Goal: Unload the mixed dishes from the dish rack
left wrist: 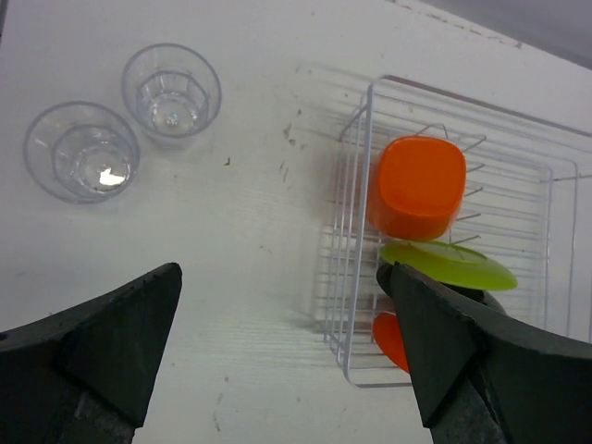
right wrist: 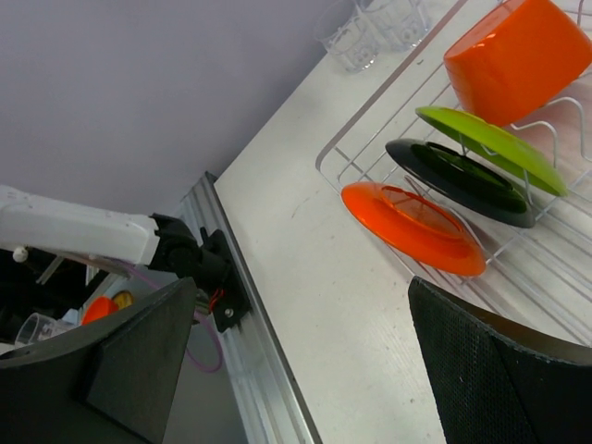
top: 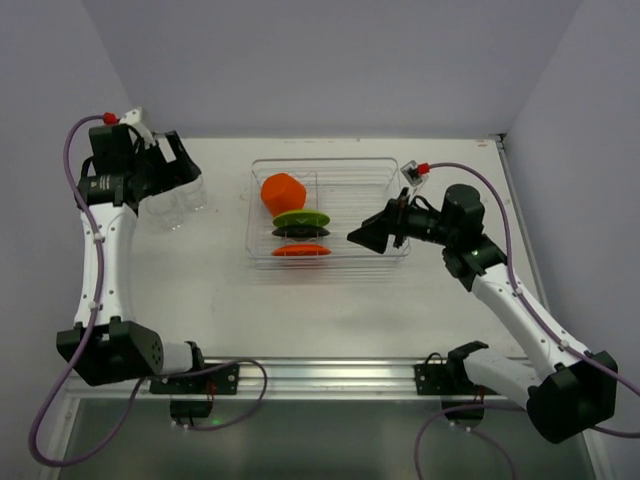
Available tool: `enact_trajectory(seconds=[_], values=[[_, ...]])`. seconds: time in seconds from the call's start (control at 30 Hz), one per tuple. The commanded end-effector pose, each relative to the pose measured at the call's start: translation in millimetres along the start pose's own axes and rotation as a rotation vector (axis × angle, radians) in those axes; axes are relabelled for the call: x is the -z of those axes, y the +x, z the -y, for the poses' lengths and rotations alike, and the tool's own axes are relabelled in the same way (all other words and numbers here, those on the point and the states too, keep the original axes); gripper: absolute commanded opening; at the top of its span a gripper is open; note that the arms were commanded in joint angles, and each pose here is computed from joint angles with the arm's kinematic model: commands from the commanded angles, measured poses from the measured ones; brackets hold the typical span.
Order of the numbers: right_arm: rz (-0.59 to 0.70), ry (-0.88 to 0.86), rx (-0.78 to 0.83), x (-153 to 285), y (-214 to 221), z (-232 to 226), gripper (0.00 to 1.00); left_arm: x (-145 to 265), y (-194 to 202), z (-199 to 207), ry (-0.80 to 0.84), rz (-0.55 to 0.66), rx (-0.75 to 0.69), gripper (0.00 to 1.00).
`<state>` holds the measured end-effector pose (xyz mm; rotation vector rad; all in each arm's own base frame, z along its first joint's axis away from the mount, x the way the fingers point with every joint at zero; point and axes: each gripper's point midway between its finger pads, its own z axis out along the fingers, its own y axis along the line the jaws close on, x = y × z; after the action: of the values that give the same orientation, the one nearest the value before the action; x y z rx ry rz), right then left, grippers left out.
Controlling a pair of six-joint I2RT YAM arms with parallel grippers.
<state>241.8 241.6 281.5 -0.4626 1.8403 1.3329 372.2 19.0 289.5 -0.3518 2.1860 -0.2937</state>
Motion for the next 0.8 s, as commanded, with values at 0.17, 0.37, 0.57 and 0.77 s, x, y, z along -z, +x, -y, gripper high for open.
enact_trajectory(seconds=[0.17,0.37,0.57,0.77], values=[[-0.028,0.11,0.097,-16.5,-14.8,1.9,0.99,40.2,32.4,55.4,0.303,0.13,-0.041,1.0],[-0.067,0.242,0.187,-30.7,-8.2,12.7,0.99,51.7,46.2,57.7,0.329,0.168,-0.082,1.0],[-0.017,0.272,0.241,-40.6,4.0,21.0,0.99,50.2,62.6,70.6,0.39,0.121,-0.089,1.0],[0.103,0.262,0.453,-42.0,5.6,11.7,0.99,49.6,84.4,75.6,0.44,0.104,-0.09,1.0]])
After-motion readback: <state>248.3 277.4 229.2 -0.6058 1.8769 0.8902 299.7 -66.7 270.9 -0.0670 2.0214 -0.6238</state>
